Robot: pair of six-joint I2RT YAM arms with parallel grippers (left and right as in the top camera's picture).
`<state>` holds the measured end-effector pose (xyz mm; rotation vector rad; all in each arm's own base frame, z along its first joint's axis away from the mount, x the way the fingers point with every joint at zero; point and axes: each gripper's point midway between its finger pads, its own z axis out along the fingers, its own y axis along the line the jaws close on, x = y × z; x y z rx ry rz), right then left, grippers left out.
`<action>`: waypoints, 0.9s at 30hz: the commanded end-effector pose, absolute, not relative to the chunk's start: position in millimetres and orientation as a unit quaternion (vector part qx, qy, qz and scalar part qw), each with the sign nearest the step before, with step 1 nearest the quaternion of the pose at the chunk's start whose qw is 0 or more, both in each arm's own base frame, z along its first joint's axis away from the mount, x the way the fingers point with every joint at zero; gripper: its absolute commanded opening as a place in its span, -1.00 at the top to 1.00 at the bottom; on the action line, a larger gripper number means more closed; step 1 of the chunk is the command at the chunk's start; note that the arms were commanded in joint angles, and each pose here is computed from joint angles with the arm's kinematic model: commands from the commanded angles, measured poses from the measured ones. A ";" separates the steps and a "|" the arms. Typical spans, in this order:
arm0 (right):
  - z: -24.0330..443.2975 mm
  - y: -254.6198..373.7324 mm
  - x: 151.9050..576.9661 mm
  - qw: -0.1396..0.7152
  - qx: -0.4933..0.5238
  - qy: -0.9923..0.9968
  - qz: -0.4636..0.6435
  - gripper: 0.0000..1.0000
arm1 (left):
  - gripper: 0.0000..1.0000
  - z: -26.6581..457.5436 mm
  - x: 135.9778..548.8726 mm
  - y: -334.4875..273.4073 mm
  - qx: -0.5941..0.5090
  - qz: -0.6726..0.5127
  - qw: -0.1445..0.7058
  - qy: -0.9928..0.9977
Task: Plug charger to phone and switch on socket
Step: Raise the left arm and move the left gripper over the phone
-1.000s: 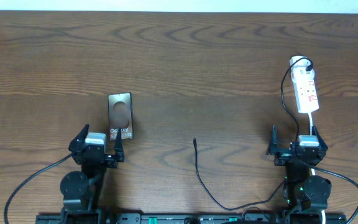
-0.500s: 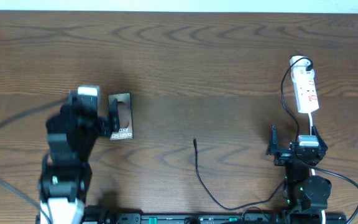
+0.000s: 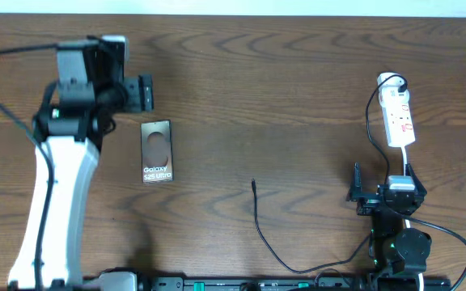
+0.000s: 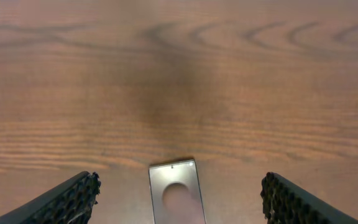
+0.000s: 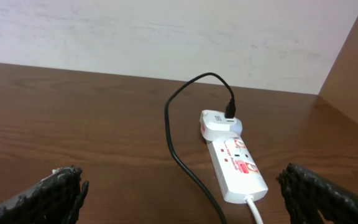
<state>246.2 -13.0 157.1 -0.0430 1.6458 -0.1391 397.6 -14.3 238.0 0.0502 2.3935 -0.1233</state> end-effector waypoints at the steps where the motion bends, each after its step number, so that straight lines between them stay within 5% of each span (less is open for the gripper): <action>1: 157.0 -9.9 246.1 0.678 -0.026 0.732 -0.060 -0.98 | -0.71 236.0 403.3 -17.7 0.016 -0.065 0.345 0.936; 27: 157.0 -9.9 246.1 0.678 -0.026 0.732 -0.060 -0.99 | -0.71 158.4 352.6 -9.4 -0.035 -0.047 0.148 0.987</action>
